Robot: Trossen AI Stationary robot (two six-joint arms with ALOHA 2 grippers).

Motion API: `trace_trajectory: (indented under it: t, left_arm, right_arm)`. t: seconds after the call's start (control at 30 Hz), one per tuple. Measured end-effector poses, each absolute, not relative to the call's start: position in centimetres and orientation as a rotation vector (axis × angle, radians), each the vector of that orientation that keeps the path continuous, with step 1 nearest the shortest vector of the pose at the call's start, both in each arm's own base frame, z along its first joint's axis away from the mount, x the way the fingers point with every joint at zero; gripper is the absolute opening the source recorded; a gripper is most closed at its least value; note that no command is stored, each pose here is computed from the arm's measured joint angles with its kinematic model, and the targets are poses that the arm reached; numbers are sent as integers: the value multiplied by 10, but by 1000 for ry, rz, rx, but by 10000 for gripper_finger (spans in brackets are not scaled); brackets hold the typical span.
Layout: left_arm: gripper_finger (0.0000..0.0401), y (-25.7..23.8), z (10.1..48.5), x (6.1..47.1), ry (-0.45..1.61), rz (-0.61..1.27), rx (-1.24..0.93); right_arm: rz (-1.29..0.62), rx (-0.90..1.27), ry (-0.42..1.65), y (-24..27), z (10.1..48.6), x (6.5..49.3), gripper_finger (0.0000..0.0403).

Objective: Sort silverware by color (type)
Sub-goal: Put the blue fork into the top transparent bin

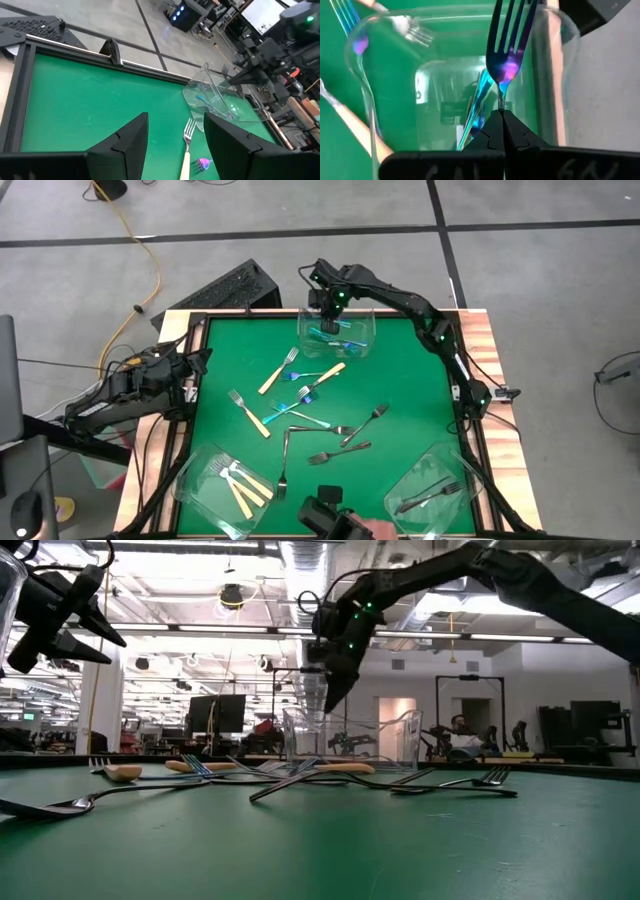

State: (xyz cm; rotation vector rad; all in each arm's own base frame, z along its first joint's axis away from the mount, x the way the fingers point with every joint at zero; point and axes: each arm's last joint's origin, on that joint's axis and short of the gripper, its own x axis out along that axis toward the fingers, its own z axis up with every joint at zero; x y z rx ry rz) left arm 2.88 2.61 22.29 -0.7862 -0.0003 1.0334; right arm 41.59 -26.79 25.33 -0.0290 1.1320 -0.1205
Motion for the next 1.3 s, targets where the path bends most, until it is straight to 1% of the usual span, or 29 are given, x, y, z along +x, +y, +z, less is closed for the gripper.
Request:
trace_trajectory:
  t: [0.17, 0.6, 0.7, 0.8, 0.9, 1.13, 1.3]
  left_arm:
    - [176, 27, 223, 28, -21, 1065, -780]
    - [176, 27, 223, 27, -49, 1099, -781]
    - [176, 27, 223, 27, -51, 1102, -780]
    - [176, 27, 223, 27, -52, 1105, -779]
    - [176, 28, 224, 27, -60, 1118, -772]
    - [176, 28, 224, 27, -63, 1124, -770]
    - [176, 28, 224, 26, -64, 1128, -768]
  right_arm:
    - [-76, 28, 1236, -269, 242, 406, 0]
    - [-69, 22, 1244, -284, 241, 395, 0]
    - [-64, 23, 1251, -284, 229, 395, 0]
    - [-43, 51, 1302, -282, 212, 393, 0]
    - [-64, 13, 1298, -283, 204, 395, 0]
    - [-113, -1, 1273, -289, 205, 395, 0]
    - [-189, 85, 1254, -292, 205, 395, 0]
